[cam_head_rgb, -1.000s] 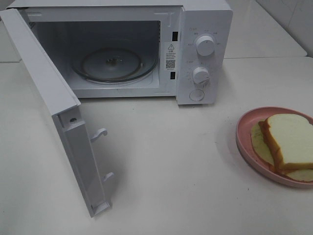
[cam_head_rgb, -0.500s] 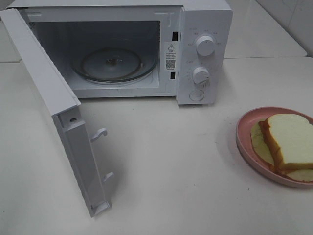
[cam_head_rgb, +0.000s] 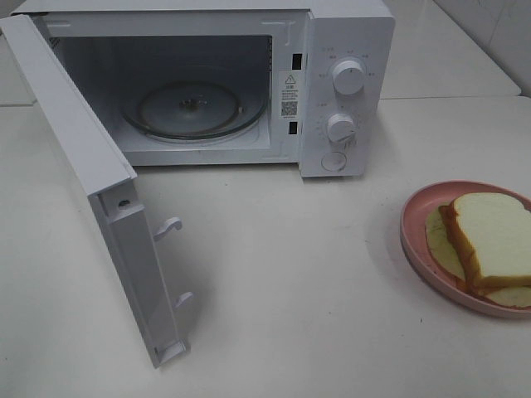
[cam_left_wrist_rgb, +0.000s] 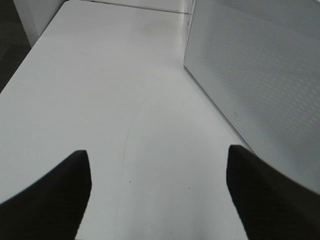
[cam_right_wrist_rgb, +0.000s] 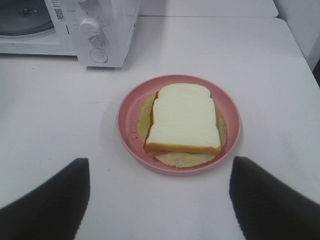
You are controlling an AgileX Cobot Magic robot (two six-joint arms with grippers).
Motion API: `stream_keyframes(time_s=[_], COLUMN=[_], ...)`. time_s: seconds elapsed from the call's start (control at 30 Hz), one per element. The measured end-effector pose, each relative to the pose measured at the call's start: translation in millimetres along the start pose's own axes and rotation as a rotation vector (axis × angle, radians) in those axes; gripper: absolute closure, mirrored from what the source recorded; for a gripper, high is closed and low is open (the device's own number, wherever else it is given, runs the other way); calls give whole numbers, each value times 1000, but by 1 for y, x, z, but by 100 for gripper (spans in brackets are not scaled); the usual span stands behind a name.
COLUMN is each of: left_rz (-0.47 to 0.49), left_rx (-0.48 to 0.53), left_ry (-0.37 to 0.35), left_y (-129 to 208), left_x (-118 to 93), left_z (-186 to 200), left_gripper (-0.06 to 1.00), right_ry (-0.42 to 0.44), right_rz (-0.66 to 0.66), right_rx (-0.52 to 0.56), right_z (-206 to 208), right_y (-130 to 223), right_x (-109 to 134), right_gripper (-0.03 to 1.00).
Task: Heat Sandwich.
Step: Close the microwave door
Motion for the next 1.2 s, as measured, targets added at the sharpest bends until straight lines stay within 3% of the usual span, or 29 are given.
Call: stream_keyframes(time_s=[0.83,1.1,1.2], left_rz=[2,-59,-61], left_rx=[-4,-212,-215], left_ry=[-1,12,11], left_y=[-1,-30,-33], left_x=[0,-3,-3], left_z=[0,0,-10], left_gripper=[23,23,23], right_ry=[0,0,0], right_rz=[0,0,0], right_rx=[0,0,0], right_z=[0,0,0], right_y=[0,0,0], right_x=[0,0,0], right_gripper=[21,21,21])
Point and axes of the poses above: a point on each arm's last joint axis where the gripper is mounted, z pointing back along that axis away from the gripper, x along the wrist's bending axis when the last joint is at zero, y = z × x, the point moved 3 cm from there along -z, pointing out along that axis toward the gripper, and after that the axes turned 15 degrees about z, right-handed, at the moved point
